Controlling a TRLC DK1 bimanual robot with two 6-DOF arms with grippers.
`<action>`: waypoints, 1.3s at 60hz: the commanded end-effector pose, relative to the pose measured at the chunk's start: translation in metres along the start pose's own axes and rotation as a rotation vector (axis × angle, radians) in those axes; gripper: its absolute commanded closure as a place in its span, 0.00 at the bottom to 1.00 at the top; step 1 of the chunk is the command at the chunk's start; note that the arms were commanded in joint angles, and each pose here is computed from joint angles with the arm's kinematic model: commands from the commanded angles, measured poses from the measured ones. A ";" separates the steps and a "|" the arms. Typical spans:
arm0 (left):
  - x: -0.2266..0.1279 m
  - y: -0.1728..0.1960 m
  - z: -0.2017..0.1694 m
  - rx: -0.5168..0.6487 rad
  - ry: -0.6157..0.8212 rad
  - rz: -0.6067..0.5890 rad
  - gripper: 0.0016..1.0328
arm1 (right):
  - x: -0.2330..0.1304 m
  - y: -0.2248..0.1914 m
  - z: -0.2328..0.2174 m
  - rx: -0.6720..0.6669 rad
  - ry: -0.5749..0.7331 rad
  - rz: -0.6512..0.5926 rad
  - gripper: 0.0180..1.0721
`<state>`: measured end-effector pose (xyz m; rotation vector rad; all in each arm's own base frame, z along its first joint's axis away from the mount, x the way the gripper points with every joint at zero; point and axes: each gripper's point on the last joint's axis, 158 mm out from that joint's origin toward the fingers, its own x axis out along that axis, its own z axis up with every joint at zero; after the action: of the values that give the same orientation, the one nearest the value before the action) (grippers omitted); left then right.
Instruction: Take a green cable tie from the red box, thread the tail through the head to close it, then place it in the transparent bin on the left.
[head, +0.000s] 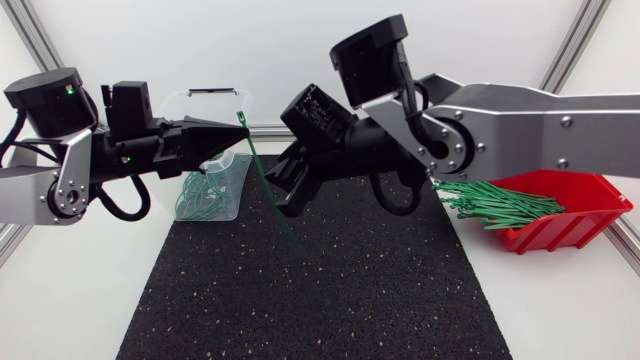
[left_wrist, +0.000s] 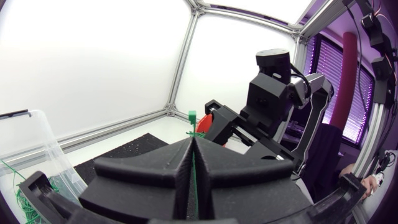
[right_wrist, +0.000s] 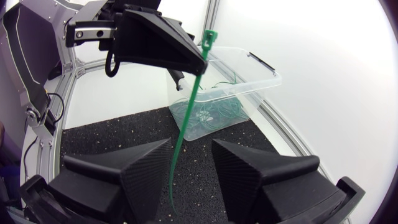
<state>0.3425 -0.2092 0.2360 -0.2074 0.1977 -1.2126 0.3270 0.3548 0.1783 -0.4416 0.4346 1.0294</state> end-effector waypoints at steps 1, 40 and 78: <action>-0.008 -0.010 0.007 -0.013 -0.009 -0.015 0.97 | -0.012 -0.005 0.004 -0.036 -0.005 -0.010 0.42; -0.024 -0.042 0.017 -0.065 0.081 -0.043 0.97 | -0.051 -0.018 -0.065 -0.263 0.185 -0.075 0.19; 0.014 -0.035 0.001 -0.005 0.201 -0.077 0.97 | -0.060 -0.020 -0.106 -0.443 0.333 -0.117 0.07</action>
<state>0.3121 -0.2302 0.2364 -0.1300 0.4052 -1.2923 0.3077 0.2501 0.1370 -0.9759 0.4710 0.9308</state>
